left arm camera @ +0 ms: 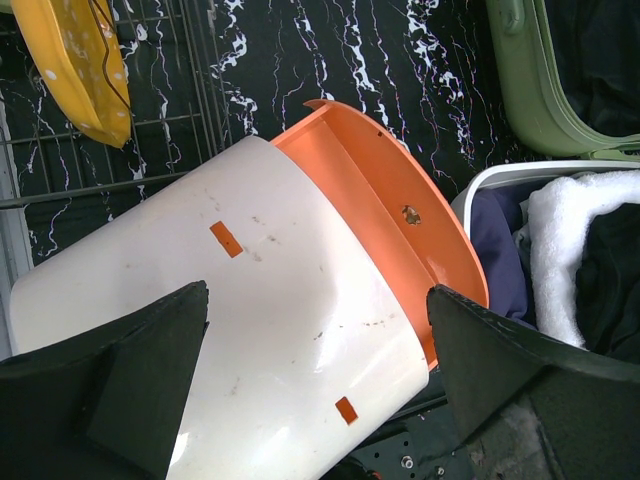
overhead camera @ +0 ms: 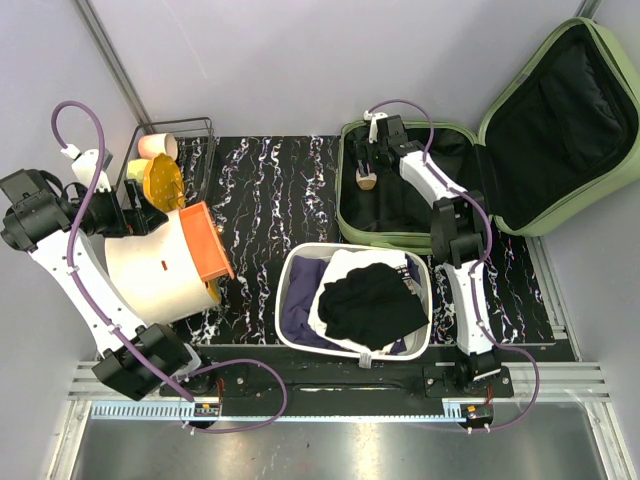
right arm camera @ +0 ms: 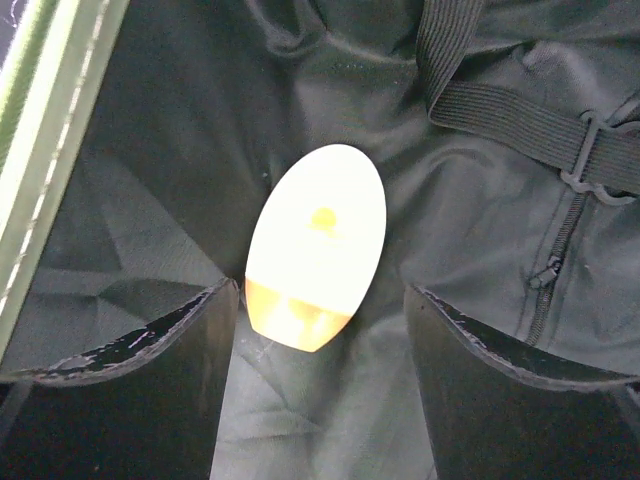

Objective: Open, take out, and arrange the luggage

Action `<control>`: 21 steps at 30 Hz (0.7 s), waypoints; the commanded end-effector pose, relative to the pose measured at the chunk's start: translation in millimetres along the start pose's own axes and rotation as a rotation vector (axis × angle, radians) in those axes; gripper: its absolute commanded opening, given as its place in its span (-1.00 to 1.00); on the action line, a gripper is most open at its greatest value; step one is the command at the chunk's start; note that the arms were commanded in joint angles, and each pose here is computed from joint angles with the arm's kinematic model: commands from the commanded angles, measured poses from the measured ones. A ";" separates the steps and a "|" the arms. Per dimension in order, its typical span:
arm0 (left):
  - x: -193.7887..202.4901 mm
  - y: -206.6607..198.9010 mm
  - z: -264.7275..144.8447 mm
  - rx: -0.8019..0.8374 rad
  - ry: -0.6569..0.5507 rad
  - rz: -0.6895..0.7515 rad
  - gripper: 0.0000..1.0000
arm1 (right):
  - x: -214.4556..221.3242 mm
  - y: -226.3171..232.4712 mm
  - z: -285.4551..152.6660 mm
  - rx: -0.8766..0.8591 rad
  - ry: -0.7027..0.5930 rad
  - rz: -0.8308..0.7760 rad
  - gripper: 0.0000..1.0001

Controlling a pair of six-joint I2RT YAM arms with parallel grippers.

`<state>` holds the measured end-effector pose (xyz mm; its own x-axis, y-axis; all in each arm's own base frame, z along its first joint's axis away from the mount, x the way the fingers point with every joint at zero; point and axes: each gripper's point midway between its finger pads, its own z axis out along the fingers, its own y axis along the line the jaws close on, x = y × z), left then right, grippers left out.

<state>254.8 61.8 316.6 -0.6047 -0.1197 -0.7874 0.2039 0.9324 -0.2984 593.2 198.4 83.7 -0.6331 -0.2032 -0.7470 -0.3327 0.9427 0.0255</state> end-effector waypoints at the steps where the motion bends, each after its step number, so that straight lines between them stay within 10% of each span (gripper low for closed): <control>1: -8.3 -5.4 -1.9 0.015 -0.039 0.041 0.89 | -5.9 5.2 7.5 -0.039 -0.010 0.057 0.50; 21: -14.9 -1.8 -0.9 0.009 -0.036 0.011 0.90 | 37.5 11.0 21.7 -0.327 0.139 0.505 0.36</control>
<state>256.0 61.8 315.4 -0.6125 -0.1378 -0.7784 0.1932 0.9288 -0.3164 587.7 205.6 48.5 -0.7917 0.0909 -0.6042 -0.2269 0.8744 0.4288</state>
